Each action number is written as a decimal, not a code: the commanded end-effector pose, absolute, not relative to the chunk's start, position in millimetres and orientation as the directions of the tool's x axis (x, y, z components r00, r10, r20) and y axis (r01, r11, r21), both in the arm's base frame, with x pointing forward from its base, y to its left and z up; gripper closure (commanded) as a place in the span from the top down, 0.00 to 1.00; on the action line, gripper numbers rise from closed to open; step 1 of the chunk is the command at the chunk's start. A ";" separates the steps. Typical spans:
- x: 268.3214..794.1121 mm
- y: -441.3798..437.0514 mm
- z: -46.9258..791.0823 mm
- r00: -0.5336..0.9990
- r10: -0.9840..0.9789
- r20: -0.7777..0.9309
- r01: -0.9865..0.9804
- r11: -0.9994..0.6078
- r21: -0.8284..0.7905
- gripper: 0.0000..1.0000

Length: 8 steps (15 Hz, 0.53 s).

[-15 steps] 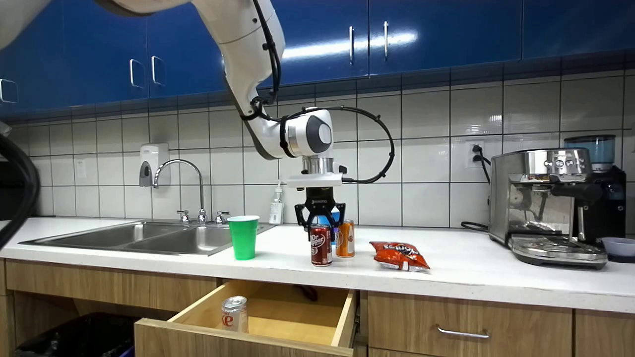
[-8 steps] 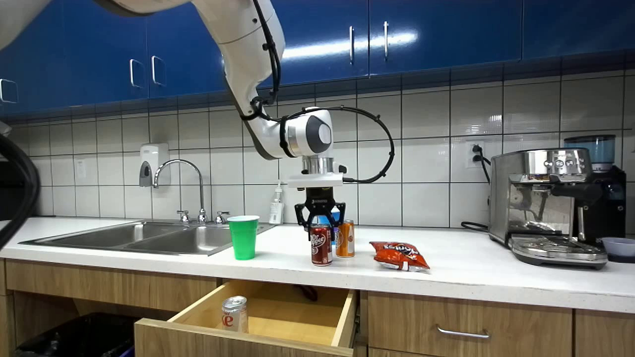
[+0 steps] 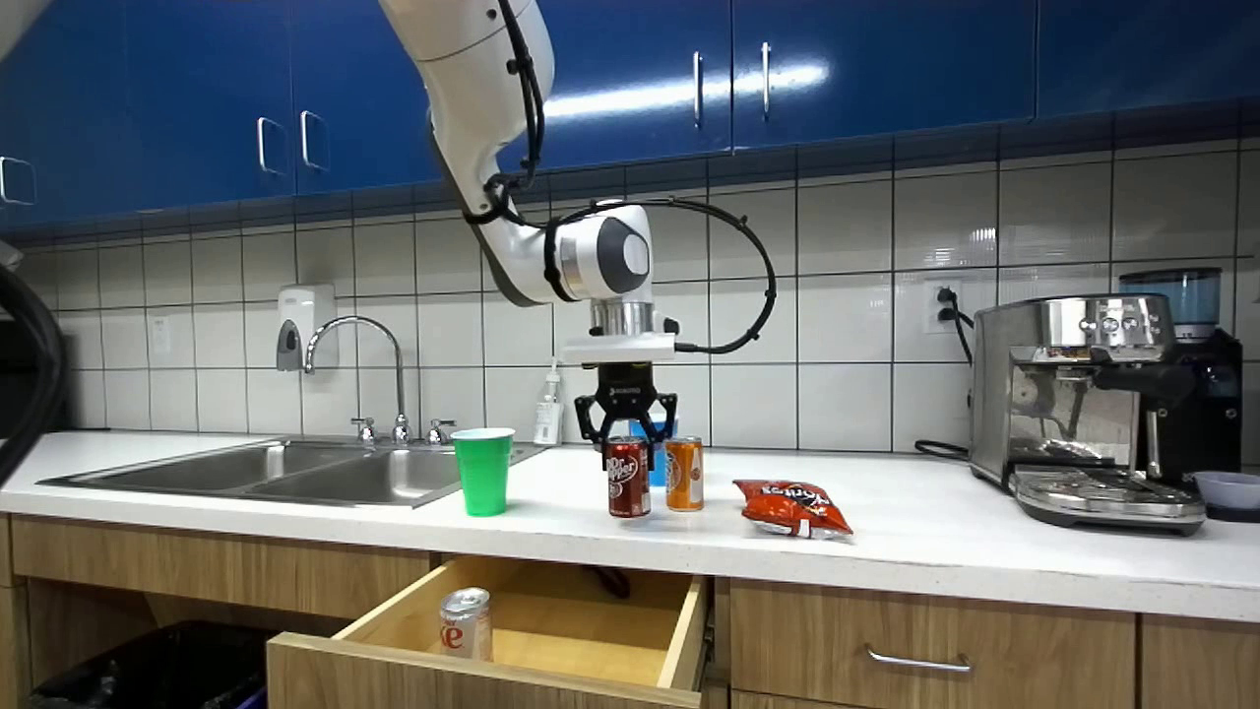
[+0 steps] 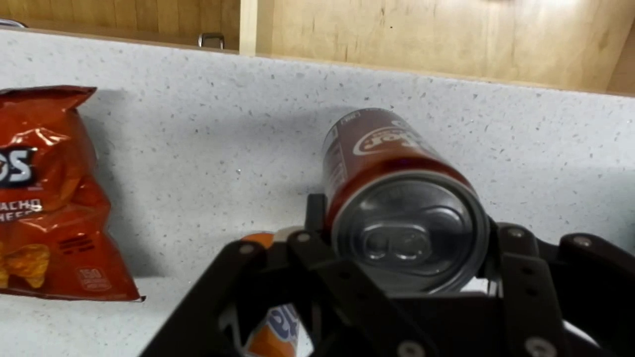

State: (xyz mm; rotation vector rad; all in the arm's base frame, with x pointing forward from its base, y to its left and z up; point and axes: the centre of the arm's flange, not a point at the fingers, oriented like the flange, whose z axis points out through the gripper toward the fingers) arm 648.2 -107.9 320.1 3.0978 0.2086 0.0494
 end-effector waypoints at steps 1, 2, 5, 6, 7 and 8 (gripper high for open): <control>616.9 -96.2 339.4 0.983 0.177 0.038 0.175 -0.983 0.048 0.38; 612.0 -92.8 340.8 0.983 0.182 0.035 0.180 -0.982 0.047 0.38; 597.5 -84.0 344.0 0.980 0.199 0.025 0.197 -0.979 0.055 0.38; 592.7 -81.7 344.7 0.979 0.204 0.023 0.202 -0.978 0.058 0.38; 589.0 -79.1 345.4 0.978 0.207 0.021 0.206 -0.976 0.066 0.38; 584.2 -76.2 345.5 0.976 0.218 0.018 0.216 -0.974 0.064 0.38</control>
